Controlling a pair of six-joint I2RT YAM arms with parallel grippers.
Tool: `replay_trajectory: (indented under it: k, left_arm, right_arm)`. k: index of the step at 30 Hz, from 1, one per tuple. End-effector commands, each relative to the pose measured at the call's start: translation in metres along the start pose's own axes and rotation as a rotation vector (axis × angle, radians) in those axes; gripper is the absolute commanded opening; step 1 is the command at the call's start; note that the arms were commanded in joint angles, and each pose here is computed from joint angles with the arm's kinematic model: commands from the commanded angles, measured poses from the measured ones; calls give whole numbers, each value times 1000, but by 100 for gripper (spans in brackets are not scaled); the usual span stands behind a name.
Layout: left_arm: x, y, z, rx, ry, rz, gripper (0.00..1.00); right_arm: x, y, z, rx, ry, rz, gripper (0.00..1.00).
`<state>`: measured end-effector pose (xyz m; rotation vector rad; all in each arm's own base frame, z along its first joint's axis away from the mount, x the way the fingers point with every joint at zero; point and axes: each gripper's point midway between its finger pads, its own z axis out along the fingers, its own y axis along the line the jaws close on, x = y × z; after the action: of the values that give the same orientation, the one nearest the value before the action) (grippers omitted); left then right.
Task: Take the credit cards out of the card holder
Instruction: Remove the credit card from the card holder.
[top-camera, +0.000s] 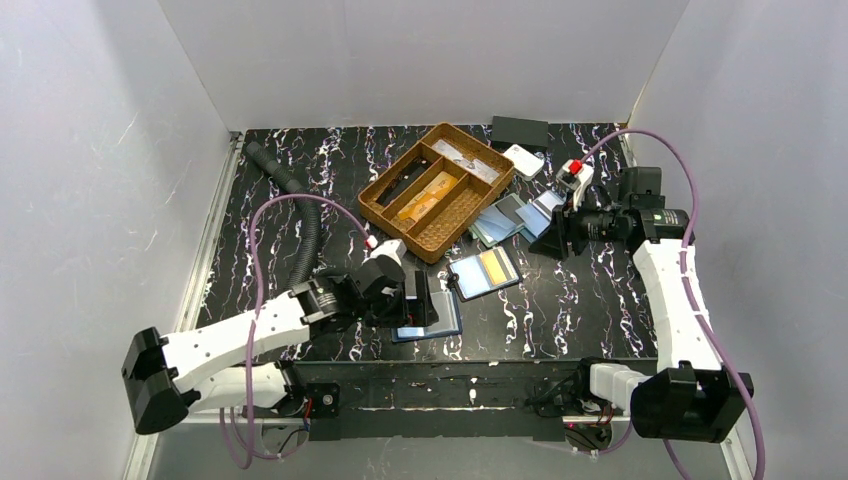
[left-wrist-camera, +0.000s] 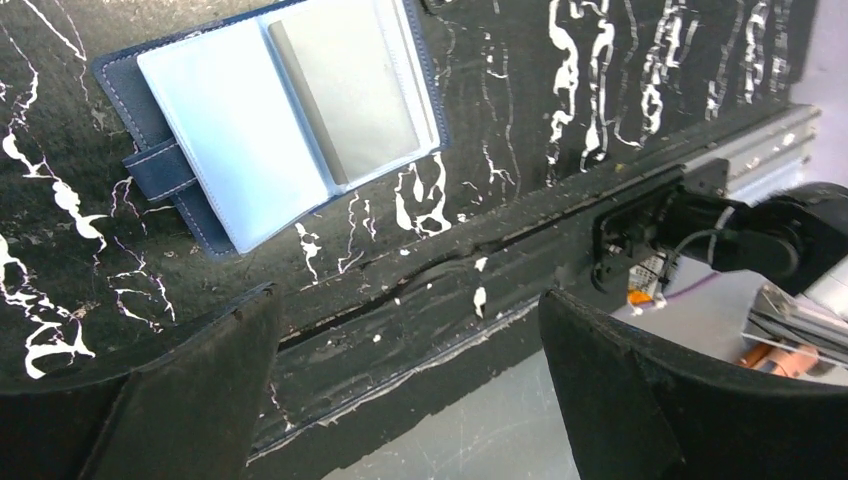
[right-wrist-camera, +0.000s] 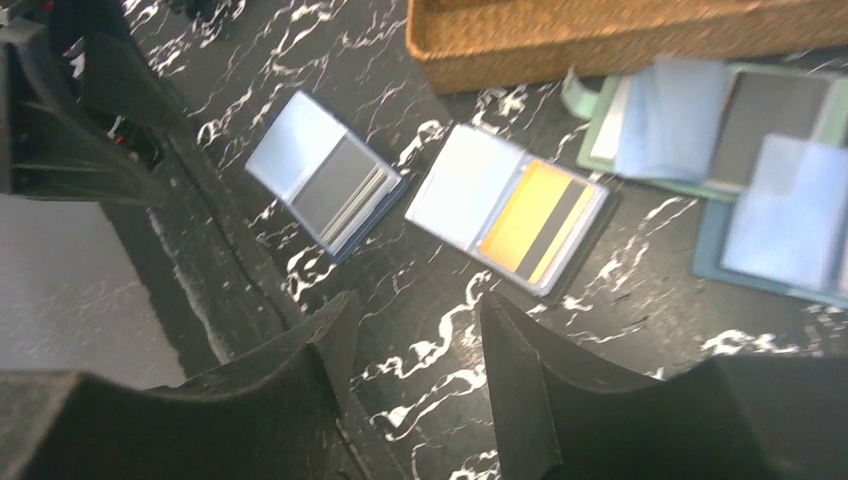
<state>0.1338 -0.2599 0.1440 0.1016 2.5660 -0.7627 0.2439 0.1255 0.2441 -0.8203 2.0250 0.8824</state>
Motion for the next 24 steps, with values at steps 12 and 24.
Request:
replay_trajectory:
  k: [12, 24]
  left_arm:
    - [13, 0, 58, -418, -12, 13, 92]
    - [4, 22, 106, -505, 19, 68, 57]
  right_arm:
    - [30, 7, 15, -101, 14, 71, 59]
    - [67, 1, 47, -215, -62, 18, 59]
